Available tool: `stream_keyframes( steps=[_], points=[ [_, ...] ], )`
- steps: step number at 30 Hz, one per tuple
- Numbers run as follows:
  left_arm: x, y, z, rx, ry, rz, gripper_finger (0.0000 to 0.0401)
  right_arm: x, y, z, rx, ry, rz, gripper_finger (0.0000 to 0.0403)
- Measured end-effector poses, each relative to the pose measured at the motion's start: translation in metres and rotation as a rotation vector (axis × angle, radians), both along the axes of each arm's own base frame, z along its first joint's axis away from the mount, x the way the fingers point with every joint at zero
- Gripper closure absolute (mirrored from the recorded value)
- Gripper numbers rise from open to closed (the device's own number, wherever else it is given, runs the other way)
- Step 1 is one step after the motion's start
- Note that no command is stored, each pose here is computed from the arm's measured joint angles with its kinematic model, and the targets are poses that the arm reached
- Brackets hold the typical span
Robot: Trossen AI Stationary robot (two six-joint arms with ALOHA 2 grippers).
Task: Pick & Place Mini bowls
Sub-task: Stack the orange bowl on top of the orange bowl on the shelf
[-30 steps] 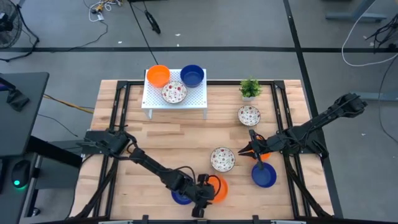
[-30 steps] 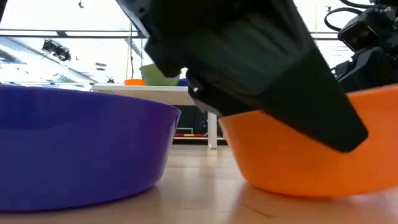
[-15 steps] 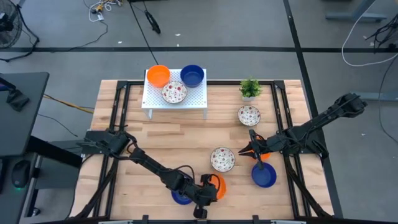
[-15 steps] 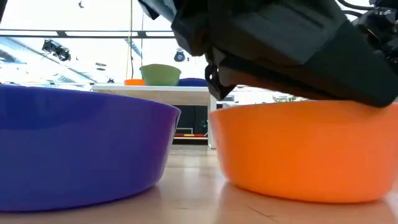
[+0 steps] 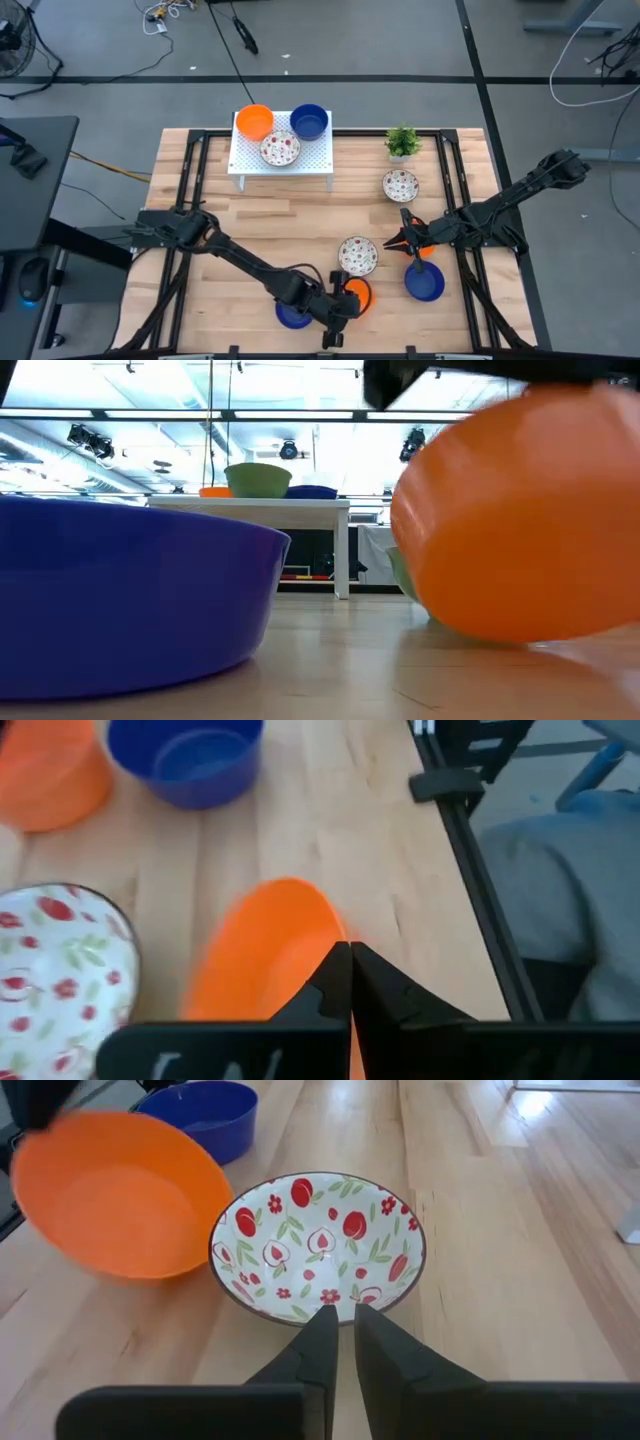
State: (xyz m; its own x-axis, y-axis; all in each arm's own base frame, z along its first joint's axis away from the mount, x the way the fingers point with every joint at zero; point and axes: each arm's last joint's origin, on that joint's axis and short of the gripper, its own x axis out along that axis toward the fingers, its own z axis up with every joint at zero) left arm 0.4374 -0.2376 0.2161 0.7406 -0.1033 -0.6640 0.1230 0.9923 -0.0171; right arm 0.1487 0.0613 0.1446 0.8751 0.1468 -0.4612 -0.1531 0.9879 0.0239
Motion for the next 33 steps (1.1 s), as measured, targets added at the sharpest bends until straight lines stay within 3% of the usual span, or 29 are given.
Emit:
stream_keyframes(
  steps=[9, 16, 24, 28, 33],
  points=[
    [0.000, 0.001, 0.009, 0.039, 0.004, 0.013, 0.0400, -0.001, 0.000, -0.002, -0.006, 0.017, -0.001, 0.0362],
    [-0.002, 0.001, 0.000, -0.009, 0.032, 0.032, 0.0400, -0.001, 0.000, -0.002, 0.005, 0.019, -0.006, 0.0362],
    [-0.008, -0.014, -0.011, -0.049, -0.002, -0.046, 0.0396, -0.001, 0.000, -0.002, 0.006, 0.020, -0.007, 0.0362],
    [-0.009, -0.020, -0.015, -0.050, -0.012, -0.096, 0.0366, -0.001, 0.000, -0.001, 0.006, 0.019, -0.007, 0.0362],
    [-0.006, -0.026, -0.040, -0.102, 0.071, -0.195, 0.0282, -0.001, 0.000, -0.001, 0.006, 0.018, -0.007, 0.0362]
  ],
)
